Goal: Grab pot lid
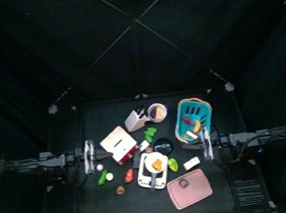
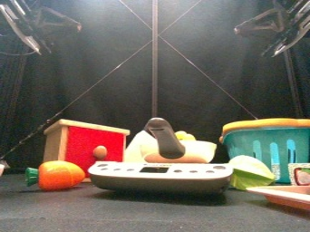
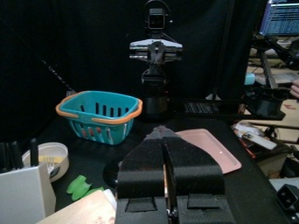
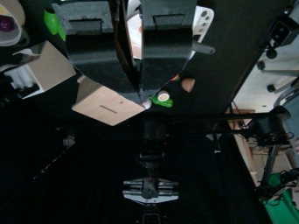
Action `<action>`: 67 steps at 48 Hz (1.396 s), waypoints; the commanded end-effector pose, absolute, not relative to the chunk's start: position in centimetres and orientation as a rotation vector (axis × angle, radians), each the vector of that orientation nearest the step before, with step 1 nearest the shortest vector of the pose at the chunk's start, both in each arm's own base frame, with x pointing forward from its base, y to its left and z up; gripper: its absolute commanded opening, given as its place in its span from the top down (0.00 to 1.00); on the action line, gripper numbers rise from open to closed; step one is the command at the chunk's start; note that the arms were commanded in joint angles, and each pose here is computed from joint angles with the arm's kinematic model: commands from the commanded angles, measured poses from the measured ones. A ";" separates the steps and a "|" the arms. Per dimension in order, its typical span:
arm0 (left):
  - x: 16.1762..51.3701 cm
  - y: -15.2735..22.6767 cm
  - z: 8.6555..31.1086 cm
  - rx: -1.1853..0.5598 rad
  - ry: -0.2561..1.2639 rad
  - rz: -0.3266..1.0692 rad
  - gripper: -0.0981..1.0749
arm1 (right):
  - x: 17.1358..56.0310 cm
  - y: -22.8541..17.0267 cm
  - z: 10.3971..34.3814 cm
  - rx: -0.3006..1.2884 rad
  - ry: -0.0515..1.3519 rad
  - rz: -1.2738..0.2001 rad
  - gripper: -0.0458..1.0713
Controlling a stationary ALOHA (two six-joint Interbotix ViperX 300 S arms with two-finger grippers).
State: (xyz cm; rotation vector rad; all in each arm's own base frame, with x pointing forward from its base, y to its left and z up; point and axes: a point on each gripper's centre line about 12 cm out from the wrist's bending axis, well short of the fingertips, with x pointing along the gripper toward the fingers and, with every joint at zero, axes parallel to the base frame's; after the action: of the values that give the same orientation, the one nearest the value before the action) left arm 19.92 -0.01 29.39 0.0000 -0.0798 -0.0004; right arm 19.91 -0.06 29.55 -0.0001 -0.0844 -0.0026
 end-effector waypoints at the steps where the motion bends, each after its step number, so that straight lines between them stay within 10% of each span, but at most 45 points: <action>1: 20.2 -0.5 29.5 -0.004 -0.084 -0.023 0.91 | 20.5 -0.1 29.4 0.009 -0.068 -0.004 0.93; 37: 22.3 -2.8 27.4 -0.004 0.031 -0.123 0.89 | 24.2 0.4 26.2 0.062 0.109 0.009 0.94; 67: 22.7 -3.5 26.3 0.004 0.074 -0.155 0.47 | 26.4 1.0 24.0 0.077 0.216 0.020 0.92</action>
State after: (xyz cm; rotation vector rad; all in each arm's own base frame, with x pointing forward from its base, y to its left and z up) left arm 22.19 -3.36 25.69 0.0022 0.0891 -0.1496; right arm 25.67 0.67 23.10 0.0766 0.2371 0.0088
